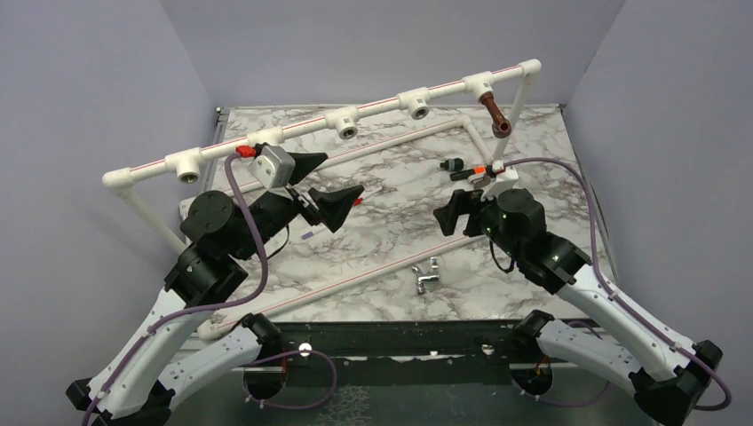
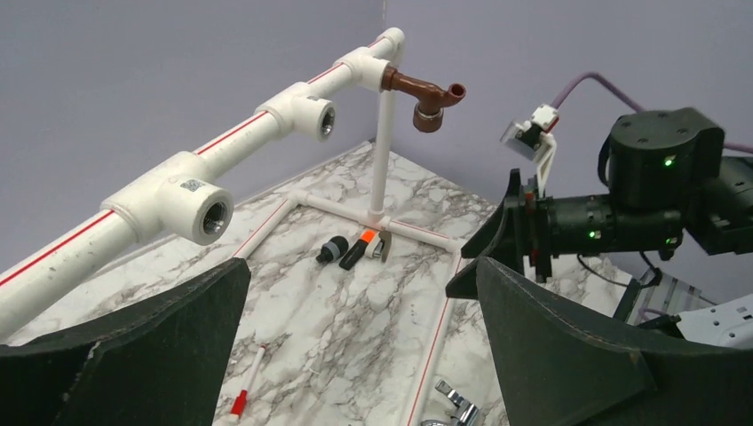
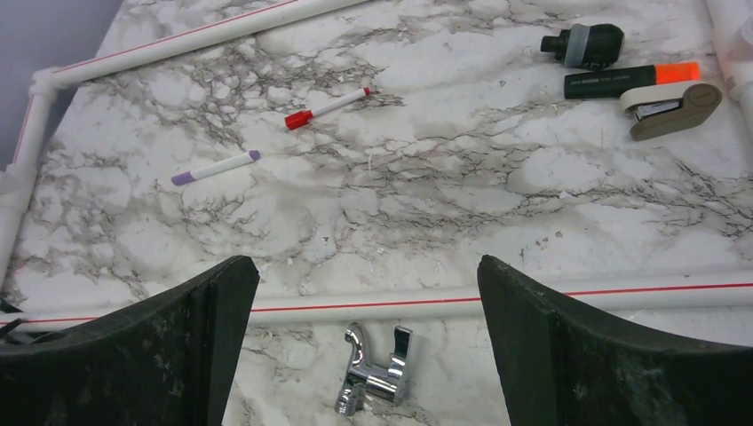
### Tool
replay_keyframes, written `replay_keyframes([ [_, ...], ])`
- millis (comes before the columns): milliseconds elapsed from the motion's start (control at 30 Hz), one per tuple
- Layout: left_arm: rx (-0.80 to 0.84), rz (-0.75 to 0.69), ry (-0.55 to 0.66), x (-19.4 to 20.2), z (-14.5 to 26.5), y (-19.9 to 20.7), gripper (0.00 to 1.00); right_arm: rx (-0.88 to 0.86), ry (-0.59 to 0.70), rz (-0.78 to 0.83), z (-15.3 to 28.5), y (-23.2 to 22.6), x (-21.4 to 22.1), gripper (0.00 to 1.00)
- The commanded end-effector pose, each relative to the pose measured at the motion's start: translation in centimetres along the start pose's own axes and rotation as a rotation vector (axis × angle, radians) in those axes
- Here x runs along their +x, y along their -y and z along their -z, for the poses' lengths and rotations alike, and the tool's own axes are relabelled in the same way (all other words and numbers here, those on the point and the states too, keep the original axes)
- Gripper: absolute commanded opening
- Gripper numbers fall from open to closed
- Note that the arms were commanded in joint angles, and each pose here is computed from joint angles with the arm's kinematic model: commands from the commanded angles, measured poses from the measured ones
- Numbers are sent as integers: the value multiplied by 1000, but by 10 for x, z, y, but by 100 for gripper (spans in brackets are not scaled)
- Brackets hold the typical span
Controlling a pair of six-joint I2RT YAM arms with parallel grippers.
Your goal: Install the water faucets
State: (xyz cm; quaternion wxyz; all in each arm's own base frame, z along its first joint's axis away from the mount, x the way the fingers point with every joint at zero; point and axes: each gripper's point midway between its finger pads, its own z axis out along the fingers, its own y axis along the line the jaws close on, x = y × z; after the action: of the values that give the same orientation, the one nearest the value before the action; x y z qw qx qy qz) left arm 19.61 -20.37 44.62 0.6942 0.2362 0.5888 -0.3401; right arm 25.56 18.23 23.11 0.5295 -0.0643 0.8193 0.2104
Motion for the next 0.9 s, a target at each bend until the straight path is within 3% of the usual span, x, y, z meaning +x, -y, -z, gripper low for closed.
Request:
replay_keyframes([
  [0, 12, -18, -8, 11, -1, 1, 99, 63, -70, 28, 22, 11, 2, 100],
  [133, 66, -17, -27, 24, -3, 9, 99, 74, -134, 39, 29, 14, 11, 99],
  [467, 86, 55, -89, 58, 1, 13, 99, 31, -292, 1, 33, 10, 55, 84],
  [867, 62, 120, -189, 118, 7, 9, 99, 102, -486, -80, 14, 20, 124, 68],
])
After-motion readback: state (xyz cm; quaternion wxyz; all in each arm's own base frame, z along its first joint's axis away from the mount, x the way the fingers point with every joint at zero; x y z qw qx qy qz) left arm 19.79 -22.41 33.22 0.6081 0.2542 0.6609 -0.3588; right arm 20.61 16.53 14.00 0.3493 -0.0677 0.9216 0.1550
